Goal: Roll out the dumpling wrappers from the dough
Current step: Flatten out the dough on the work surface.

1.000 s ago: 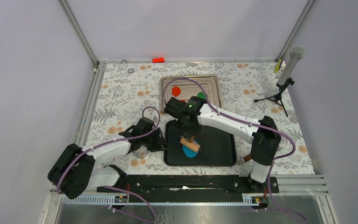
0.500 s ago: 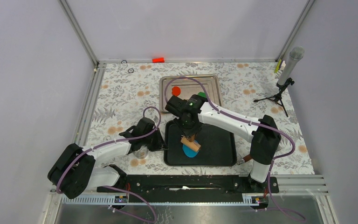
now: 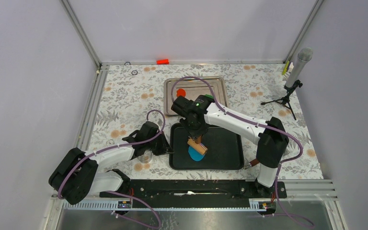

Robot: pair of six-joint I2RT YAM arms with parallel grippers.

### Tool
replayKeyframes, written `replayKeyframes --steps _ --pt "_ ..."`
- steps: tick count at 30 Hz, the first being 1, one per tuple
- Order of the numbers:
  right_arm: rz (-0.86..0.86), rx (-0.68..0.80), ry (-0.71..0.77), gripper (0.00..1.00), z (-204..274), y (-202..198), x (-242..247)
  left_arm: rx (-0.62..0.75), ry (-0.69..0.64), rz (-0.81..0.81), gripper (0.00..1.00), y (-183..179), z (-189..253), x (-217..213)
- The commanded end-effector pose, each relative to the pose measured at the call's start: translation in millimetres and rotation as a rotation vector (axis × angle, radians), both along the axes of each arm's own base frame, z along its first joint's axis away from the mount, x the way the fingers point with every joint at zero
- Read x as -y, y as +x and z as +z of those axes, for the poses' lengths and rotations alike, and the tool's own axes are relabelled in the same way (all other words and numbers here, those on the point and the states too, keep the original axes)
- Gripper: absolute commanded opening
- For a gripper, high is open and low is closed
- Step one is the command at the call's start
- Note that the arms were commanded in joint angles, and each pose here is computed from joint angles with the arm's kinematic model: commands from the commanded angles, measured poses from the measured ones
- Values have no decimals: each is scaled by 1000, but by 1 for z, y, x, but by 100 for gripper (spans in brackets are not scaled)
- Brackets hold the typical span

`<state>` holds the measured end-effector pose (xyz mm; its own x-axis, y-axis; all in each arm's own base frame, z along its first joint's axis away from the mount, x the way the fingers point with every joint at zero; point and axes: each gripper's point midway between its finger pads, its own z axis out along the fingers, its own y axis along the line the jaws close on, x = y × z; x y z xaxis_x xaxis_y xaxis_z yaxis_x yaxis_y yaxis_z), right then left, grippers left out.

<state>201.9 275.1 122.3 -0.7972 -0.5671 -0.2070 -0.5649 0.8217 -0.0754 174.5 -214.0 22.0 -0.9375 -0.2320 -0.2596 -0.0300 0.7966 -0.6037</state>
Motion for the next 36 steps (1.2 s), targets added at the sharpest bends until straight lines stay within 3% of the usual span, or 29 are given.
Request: replayKeyframes --steps 1,11,36 --pt "-18 104 -375 0 -28 34 71 -4 54 39 0 0 -7 -12" --pt "-26 125 -420 0 -25 52 82 -1 59 26 0 -1 -6 -12" --pt "-85 93 -440 0 -49 47 119 21 67 40 0 4 -1 -13"
